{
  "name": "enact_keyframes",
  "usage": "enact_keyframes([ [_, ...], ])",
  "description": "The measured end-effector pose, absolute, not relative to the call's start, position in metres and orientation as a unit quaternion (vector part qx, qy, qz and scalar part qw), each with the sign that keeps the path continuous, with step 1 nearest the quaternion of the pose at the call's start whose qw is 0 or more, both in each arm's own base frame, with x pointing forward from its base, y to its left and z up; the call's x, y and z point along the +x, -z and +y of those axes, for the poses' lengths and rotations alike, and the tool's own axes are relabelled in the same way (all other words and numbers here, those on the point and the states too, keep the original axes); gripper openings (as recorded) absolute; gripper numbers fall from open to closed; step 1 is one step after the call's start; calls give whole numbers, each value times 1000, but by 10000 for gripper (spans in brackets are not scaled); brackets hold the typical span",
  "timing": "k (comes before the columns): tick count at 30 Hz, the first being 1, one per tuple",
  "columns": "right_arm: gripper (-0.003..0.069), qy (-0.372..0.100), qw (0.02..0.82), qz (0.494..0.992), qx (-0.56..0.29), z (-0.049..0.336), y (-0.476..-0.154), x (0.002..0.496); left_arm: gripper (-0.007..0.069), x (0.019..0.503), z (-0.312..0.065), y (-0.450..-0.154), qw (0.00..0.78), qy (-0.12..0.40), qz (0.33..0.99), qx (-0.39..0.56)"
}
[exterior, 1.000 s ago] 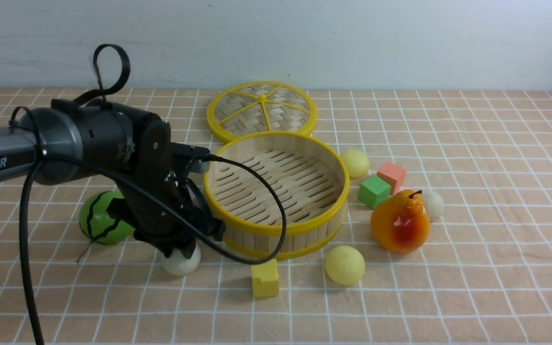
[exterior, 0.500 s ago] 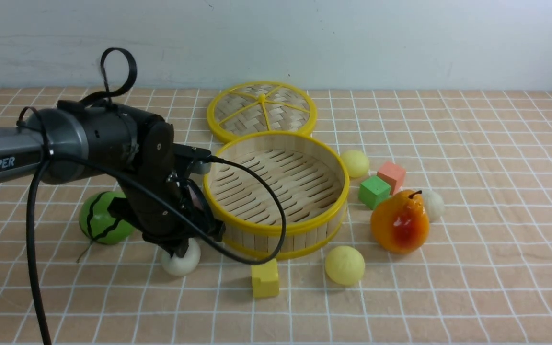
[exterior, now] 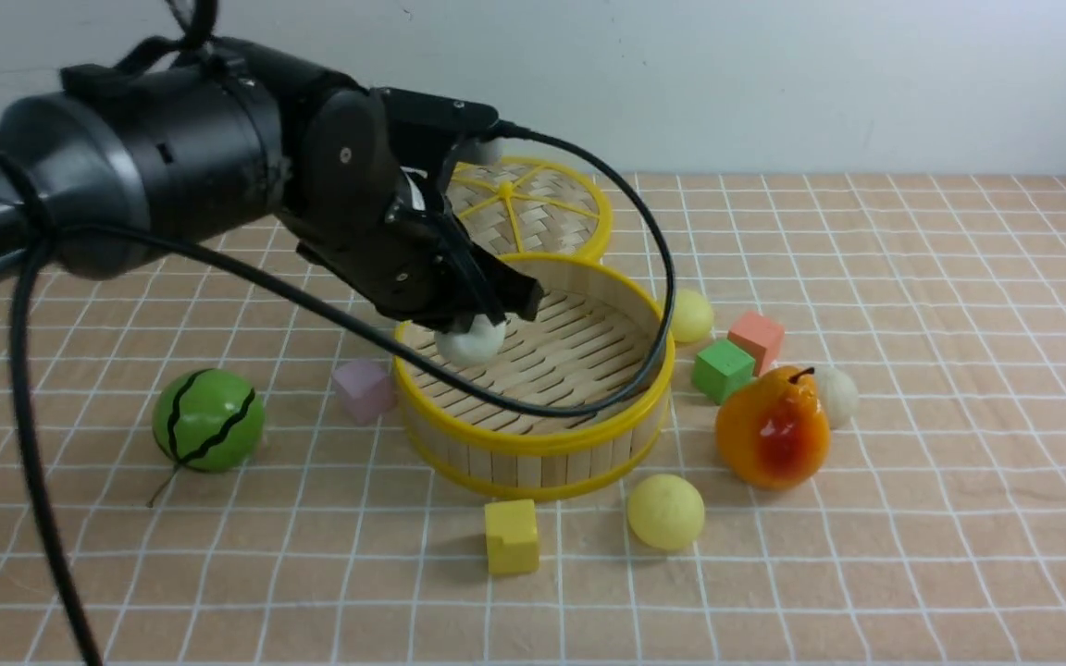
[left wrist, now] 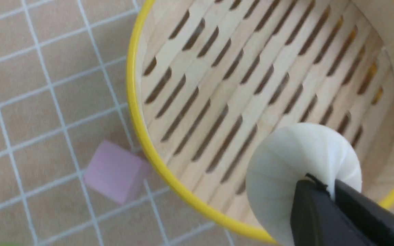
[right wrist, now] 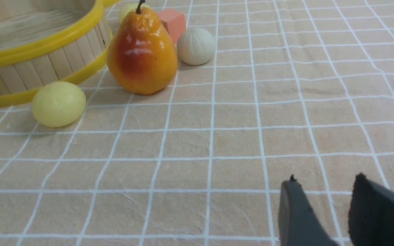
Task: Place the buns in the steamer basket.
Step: Use the left arm to put the steamed stuffed bun into the steamer, then use the right arm to grab a steamed stuffed bun
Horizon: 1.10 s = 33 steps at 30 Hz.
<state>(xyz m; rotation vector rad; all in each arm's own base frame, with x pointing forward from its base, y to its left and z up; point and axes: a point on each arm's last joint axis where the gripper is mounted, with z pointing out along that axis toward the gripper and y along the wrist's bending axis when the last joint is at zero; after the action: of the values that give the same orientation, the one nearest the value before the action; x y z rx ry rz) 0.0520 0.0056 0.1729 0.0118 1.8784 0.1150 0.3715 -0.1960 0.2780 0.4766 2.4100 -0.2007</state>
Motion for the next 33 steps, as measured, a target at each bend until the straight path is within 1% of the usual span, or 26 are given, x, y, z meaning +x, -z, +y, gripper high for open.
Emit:
enact_keyframes([
  [1, 239, -49, 589, 807, 5, 6, -173, 52, -13, 373, -197, -276, 330, 76, 923, 183],
  [2, 239, -49, 589, 807, 5, 6, -173, 52, -7, 385, -200, -264, 330, 70, 923, 184],
  [4, 239, -49, 589, 807, 5, 6, -173, 52, 23, 401, -205, -243, 318, 64, 928, 184],
  [6, 239, -49, 589, 807, 5, 6, -173, 52, 50, 408, -207, -232, 310, 59, 931, 185],
  [7, 239, -49, 589, 807, 5, 6, -173, 52, 110, 418, -209, -221, 302, 53, 934, 184],
  [8, 239, -49, 589, 807, 5, 6, -173, 52, 134, 421, -210, -216, 296, 51, 936, 182],
  [9, 239, -49, 589, 807, 5, 6, -173, 52, 152, 421, -210, -217, 297, 51, 936, 182],
  [10, 239, -49, 589, 807, 5, 6, -173, 52, 228, 426, -211, -211, 283, 48, 942, 174],
  [12, 239, -49, 589, 807, 5, 6, -173, 52, 328, 427, -211, -215, 274, 48, 948, 158],
  [14, 239, -49, 589, 807, 5, 6, -173, 52, 418, 425, -210, -225, 264, 46, 952, 146],
  [15, 239, -49, 589, 807, 5, 6, -173, 52, 418, 425, -210, -226, 265, 46, 952, 145],
  [16, 239, -49, 589, 807, 5, 6, -173, 52, 476, 419, -206, -245, 252, 42, 957, 136],
  [17, 239, -49, 589, 807, 5, 6, -173, 52, 477, 418, -205, -247, 252, 42, 957, 136],
  [18, 239, -49, 589, 807, 5, 6, -173, 52, 477, 410, -201, -267, 252, 45, 958, 128],
  [19, 239, -49, 589, 807, 5, 6, -173, 52, 459, 402, -198, -283, 252, 47, 959, 124],
  [20, 239, -49, 589, 807, 5, 6, -173, 52, 424, 394, -194, -297, 253, 49, 959, 121],
  [21, 239, -49, 589, 807, 5, 6, -173, 52, 372, 385, -189, -315, 262, 53, 956, 119],
  [23, 239, -49, 589, 807, 5, 6, -173, 52, 236, 363, -179, -345, 283, 65, 950, 115],
  [25, 239, -49, 589, 807, 5, 6, -173, 52, 115, 334, -165, -373, 309, 84, 941, 112],
  [26, 239, -49, 589, 807, 5, 6, -173, 52, 60, 322, -160, -381, 319, 91, 937, 113],
  [27, 239, -49, 589, 807, 5, 6, -173, 52, 27, 316, -157, -385, 324, 94, 935, 113],
  [28, 239, -49, 589, 807, 5, 6, -173, 52, -13, 293, -147, -389, 335, 106, 929, 113],
  [29, 239, -49, 589, 807, 5, 6, -173, 52, -13, 273, -138, -397, 357, 121, 920, 112],
  [30, 239, -49, 589, 807, 5, 6, -173, 52, -13, 257, -131, -398, 371, 132, 913, 110],
  [31, 239, -49, 589, 807, 5, 6, -173, 52, -13, 253, -129, -393, 367, 132, 914, 110],
  [33, 239, -49, 589, 807, 5, 6, -173, 52, -13, 214, -112, -390, 404, 164, 894, 101],
])
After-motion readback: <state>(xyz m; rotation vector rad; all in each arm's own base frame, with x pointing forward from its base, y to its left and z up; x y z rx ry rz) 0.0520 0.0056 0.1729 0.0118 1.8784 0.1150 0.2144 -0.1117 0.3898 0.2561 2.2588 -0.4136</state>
